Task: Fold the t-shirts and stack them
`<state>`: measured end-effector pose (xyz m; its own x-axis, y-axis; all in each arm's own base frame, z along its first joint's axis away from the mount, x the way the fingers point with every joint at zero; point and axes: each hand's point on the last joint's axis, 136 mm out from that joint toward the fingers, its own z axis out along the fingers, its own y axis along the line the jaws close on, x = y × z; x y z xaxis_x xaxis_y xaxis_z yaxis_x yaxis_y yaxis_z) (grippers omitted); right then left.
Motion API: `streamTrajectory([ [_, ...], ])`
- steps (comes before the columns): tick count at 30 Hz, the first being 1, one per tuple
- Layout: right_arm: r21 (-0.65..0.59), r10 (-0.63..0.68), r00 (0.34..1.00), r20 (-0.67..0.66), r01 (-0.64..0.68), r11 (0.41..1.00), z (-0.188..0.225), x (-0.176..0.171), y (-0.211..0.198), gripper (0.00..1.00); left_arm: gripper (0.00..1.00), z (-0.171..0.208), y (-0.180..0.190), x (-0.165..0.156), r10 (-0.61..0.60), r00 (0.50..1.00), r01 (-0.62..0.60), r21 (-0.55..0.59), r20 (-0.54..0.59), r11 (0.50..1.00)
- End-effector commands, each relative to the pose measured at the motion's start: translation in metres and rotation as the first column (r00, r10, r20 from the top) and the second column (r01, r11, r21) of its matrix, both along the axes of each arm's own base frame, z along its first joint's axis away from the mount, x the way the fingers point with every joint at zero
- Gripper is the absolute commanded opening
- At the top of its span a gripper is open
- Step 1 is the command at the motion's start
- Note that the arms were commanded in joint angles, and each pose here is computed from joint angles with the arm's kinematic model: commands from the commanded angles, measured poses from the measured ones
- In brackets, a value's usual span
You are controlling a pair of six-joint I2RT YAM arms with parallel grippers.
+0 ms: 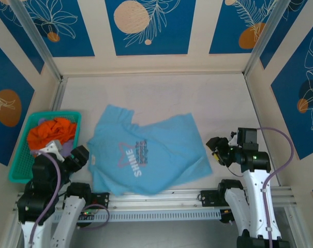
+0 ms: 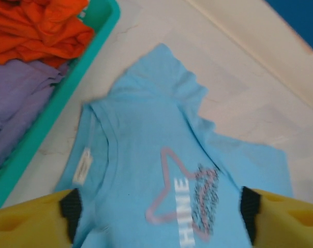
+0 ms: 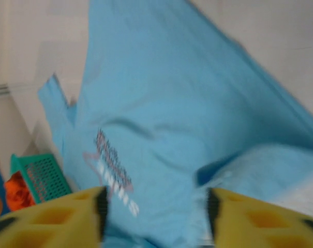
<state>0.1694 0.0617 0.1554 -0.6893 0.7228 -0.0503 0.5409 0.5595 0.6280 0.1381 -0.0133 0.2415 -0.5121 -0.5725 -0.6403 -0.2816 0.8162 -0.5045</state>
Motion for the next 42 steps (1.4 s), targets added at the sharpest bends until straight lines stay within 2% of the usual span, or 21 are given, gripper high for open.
streamTrajectory([
  [1,-0.092,-0.093,0.991,-0.092,0.084,0.992,-0.009,0.005,-0.021,0.71,0.88,0.040,0.010,0.042,0.045,0.994,-0.051,0.066,0.099,0.996],
  [2,-0.101,-0.106,0.990,-0.091,0.096,0.990,-0.008,0.013,-0.023,0.74,0.87,0.052,0.007,0.060,0.038,0.991,-0.047,0.065,0.126,0.997],
  [4,-0.134,-0.148,0.984,-0.097,0.134,0.982,-0.008,0.028,-0.028,0.73,0.85,0.057,-0.001,0.094,0.019,0.994,-0.024,0.044,0.108,0.999],
  [5,-0.146,-0.152,0.985,-0.086,0.139,0.980,-0.007,0.039,-0.028,0.70,0.80,0.052,-0.013,0.114,-0.030,0.997,0.028,0.028,0.073,0.999],
  [7,-0.153,-0.101,0.993,-0.067,0.089,0.984,-0.007,0.067,-0.017,0.66,0.74,0.019,-0.028,0.145,-0.067,0.995,0.065,-0.025,-0.070,0.998],
  [9,-0.153,0.007,0.991,-0.136,-0.028,0.988,-0.019,0.092,0.006,0.52,0.59,-0.030,-0.046,0.168,-0.125,0.955,0.115,-0.053,-0.269,0.992],
  [10,-0.171,0.053,0.982,-0.182,-0.085,0.982,-0.028,0.100,0.014,0.43,0.58,-0.048,-0.054,0.175,-0.154,0.928,0.144,-0.055,-0.338,0.988],
  [11,-0.209,0.095,0.968,-0.232,-0.145,0.967,-0.036,0.110,0.020,0.34,0.53,-0.070,-0.061,0.179,-0.169,0.890,0.162,-0.051,-0.423,0.985],
  [12,-0.250,0.131,0.949,-0.286,-0.206,0.946,-0.050,0.118,0.025,0.29,0.50,-0.084,-0.070,0.185,-0.192,0.868,0.194,-0.043,-0.458,0.980],
  [16,-0.235,0.206,0.902,-0.379,-0.310,0.921,-0.084,0.150,0.048,0.25,0.52,-0.127,-0.082,0.205,-0.199,0.780,0.250,0.005,-0.593,0.968],
  [18,-0.236,0.218,0.886,-0.409,-0.334,0.912,-0.097,0.165,0.055,0.25,0.52,-0.152,-0.092,0.209,-0.229,0.694,0.290,-0.026,-0.683,0.957],
  [20,-0.235,0.220,0.864,-0.452,-0.354,0.905,-0.111,0.176,0.060,0.25,0.52,-0.172,-0.103,0.212,-0.246,0.640,0.325,-0.034,-0.728,0.945],
  [23,-0.213,0.204,0.846,-0.492,-0.344,0.914,-0.126,0.191,0.066,0.24,0.52,-0.194,-0.107,0.225,-0.220,0.609,0.320,-0.018,-0.762,0.947],
  [27,-0.175,0.121,0.838,-0.532,-0.249,0.953,-0.141,0.206,0.066,0.26,0.52,-0.222,-0.113,0.246,-0.195,0.572,0.295,-0.022,-0.797,0.955],
  [32,-0.100,0.007,0.816,-0.577,-0.080,0.992,-0.160,0.229,0.058,0.27,0.51,-0.247,-0.122,0.278,-0.171,0.562,0.262,-0.021,-0.809,0.965],
  [37,-0.078,-0.111,0.827,-0.551,0.081,0.994,-0.158,0.272,0.038,0.29,0.51,-0.258,-0.140,0.333,-0.193,0.586,0.267,-0.037,-0.787,0.963],
  [39,-0.068,-0.143,0.831,-0.537,0.127,0.990,-0.156,0.292,0.032,0.29,0.51,-0.256,-0.147,0.362,-0.203,0.628,0.266,-0.039,-0.751,0.963],
  [42,-0.061,-0.186,0.840,-0.509,0.181,0.982,-0.151,0.326,0.020,0.29,0.51,-0.251,-0.150,0.406,-0.200,0.718,0.196,-0.083,-0.666,0.977],
])
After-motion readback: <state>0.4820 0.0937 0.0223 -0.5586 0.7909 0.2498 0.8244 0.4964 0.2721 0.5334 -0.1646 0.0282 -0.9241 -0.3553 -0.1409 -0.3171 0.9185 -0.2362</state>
